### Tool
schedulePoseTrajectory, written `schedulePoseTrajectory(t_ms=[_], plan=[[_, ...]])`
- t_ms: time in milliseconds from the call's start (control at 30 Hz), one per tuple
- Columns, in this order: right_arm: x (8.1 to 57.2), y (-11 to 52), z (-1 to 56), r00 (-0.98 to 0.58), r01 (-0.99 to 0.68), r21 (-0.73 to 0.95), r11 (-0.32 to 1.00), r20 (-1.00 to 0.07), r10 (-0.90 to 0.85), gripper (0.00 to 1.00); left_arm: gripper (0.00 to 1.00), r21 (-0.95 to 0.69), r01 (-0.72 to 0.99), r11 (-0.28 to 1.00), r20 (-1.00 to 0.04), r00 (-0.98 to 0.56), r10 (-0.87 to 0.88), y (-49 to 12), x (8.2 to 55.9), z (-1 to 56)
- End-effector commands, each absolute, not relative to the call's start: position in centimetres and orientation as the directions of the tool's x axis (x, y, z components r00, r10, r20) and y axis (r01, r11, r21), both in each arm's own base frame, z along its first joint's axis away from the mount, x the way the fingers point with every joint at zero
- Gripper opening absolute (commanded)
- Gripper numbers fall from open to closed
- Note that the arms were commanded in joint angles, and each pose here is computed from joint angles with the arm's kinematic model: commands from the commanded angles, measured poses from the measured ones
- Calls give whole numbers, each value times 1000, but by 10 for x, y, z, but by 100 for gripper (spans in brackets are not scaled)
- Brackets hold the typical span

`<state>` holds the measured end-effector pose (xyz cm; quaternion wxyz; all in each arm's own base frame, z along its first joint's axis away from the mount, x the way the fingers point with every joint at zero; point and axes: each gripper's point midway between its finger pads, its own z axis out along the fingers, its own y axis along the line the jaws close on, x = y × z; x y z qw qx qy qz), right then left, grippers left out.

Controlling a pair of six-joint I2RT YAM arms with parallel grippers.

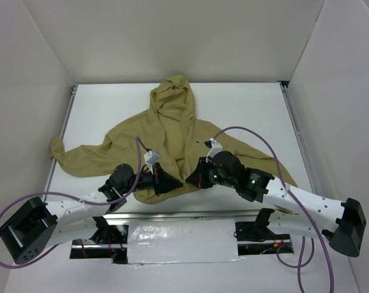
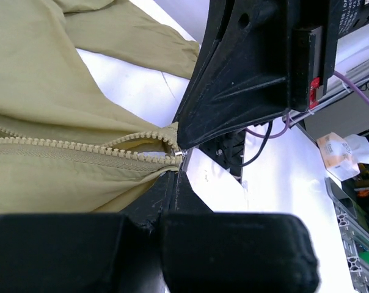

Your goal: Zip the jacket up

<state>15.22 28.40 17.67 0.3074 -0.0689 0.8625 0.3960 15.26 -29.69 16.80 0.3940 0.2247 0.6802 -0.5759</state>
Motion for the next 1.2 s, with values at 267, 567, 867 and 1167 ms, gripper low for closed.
schedulePoseTrajectory(t_ms=[267, 567, 867, 1167], plan=[[159, 308, 163, -770, -461, 639, 616, -633, 80, 0, 0, -643, 750, 152, -766, -632, -121, -307, 145, 149], [175, 302, 104, -810, -351, 561, 750, -584, 57, 0, 0, -658, 639, 399, -724, -682, -102, -306, 184, 101], [180, 305, 69, -834, -322, 516, 794, -551, 19, 9, 0, -703, 590, 397, -662, -747, -64, -310, 178, 60], [179, 309, 91, -815, -354, 556, 752, -578, 44, 42, 0, -708, 582, 400, -660, -746, -83, -310, 182, 64]])
